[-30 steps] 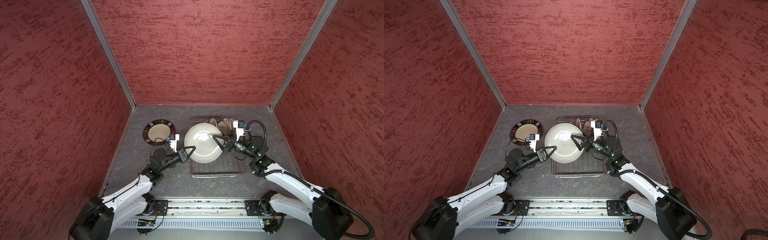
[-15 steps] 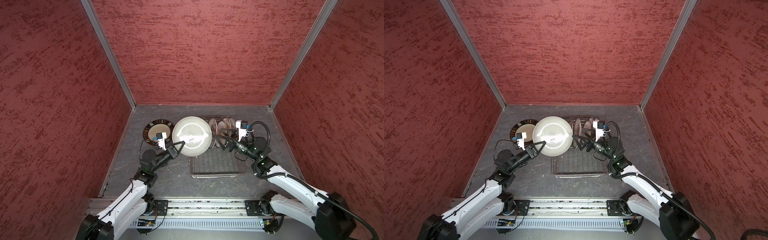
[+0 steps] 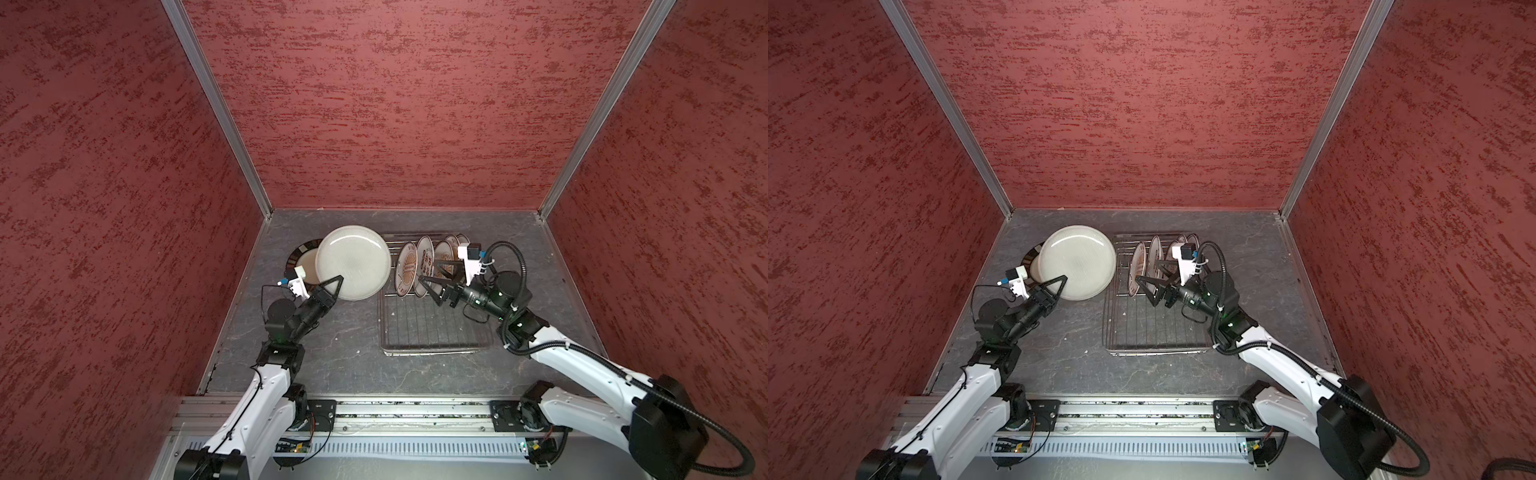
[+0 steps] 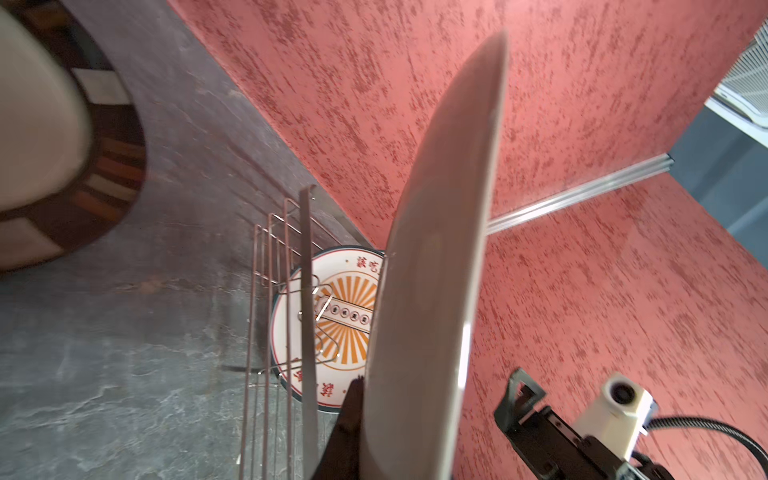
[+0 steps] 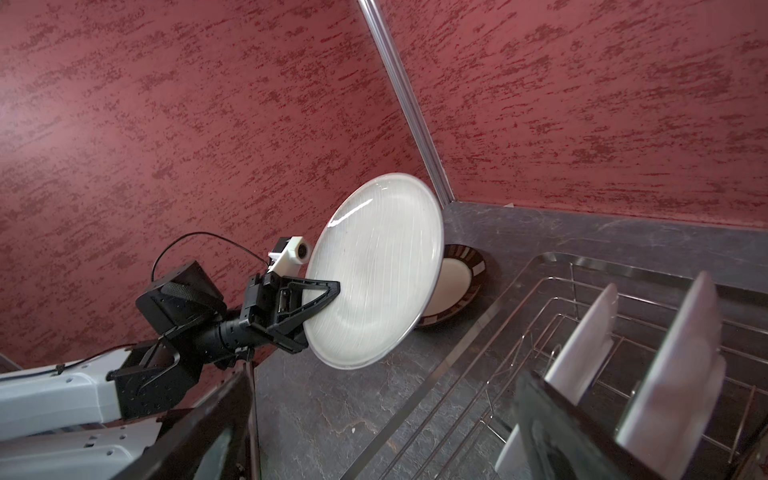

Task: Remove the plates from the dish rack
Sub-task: 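Carry the white plate over the dark plate with the left gripper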

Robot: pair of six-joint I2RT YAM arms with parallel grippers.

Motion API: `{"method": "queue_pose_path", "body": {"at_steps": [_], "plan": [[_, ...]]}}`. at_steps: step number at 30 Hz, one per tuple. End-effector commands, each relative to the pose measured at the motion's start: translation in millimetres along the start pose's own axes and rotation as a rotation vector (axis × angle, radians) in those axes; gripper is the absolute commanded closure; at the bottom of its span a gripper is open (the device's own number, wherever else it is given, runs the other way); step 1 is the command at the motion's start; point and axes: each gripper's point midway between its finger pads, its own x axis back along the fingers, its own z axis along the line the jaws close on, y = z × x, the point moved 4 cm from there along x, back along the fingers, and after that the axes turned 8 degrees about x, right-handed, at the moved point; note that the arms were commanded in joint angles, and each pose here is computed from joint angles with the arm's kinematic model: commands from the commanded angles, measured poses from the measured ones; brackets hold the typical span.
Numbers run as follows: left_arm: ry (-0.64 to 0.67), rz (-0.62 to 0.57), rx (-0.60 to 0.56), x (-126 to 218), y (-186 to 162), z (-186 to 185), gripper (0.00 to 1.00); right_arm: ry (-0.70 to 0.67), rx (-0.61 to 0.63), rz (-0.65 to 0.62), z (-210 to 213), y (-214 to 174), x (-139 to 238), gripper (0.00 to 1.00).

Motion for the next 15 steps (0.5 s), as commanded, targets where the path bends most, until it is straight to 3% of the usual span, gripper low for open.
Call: {"method": "queue_pose_path", "body": {"at_steps": [1,15], "plan": [[-0.140,-0.051,-0.041,4.7,16.5,-33.6,1.00,-0.034,0.084,0.000,5.9,8.5,-11.2,0.01],[-0.010,-0.222,0.046,14.2,51.2,-3.1,1.00,-0.189,0.228,0.122,22.1,-11.7,-82.9,0.01]]}}
